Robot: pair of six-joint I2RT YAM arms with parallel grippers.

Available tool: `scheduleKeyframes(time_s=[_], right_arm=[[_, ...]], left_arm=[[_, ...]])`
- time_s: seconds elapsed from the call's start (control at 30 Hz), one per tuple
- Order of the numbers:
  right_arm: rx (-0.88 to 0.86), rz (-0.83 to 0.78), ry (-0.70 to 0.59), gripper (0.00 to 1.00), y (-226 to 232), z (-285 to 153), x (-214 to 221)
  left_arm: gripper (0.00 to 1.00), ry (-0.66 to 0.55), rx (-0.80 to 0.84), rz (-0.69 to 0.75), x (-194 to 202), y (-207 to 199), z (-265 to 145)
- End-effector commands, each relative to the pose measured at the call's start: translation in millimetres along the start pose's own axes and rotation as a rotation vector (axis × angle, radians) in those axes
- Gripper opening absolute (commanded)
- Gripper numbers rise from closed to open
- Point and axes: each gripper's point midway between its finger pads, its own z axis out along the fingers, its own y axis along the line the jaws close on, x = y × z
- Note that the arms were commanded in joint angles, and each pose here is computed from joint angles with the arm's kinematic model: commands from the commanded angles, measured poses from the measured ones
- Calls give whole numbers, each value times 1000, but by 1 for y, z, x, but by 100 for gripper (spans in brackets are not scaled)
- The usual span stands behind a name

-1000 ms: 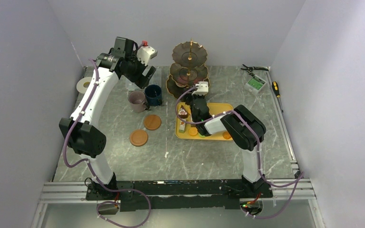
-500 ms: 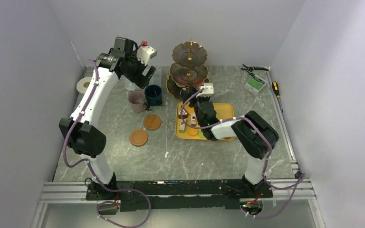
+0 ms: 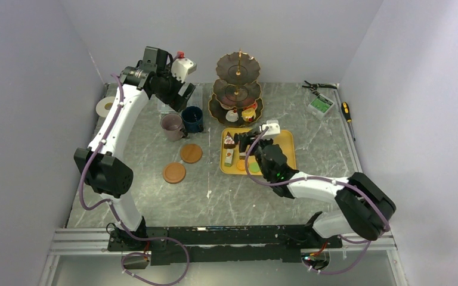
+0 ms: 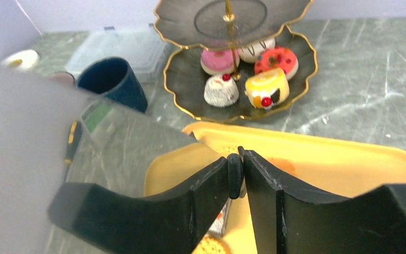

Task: Serve the afternoon tea

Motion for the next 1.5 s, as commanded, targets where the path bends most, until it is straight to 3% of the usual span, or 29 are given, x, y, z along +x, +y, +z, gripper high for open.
scheduleKeyframes(time_s=[0.0, 0.73, 0.9, 1.17, 1.47], right_arm=[[56, -10, 75, 65, -13, -16, 13], [-19, -37, 153, 57, 7, 0, 42], [2, -68, 145, 42, 2, 2, 41], [-24, -78, 52, 8, -6, 8, -17], [-103, -140, -9, 7, -31, 23, -98]], left_arm=[[93, -45, -32, -20, -12, 5, -16], [93, -78, -15, -28, -19, 2, -17], [93, -76, -12, -31, -18, 1, -14], [93, -71, -8, -29, -17, 1, -13], [93, -67, 4, -24, -14, -2, -11]])
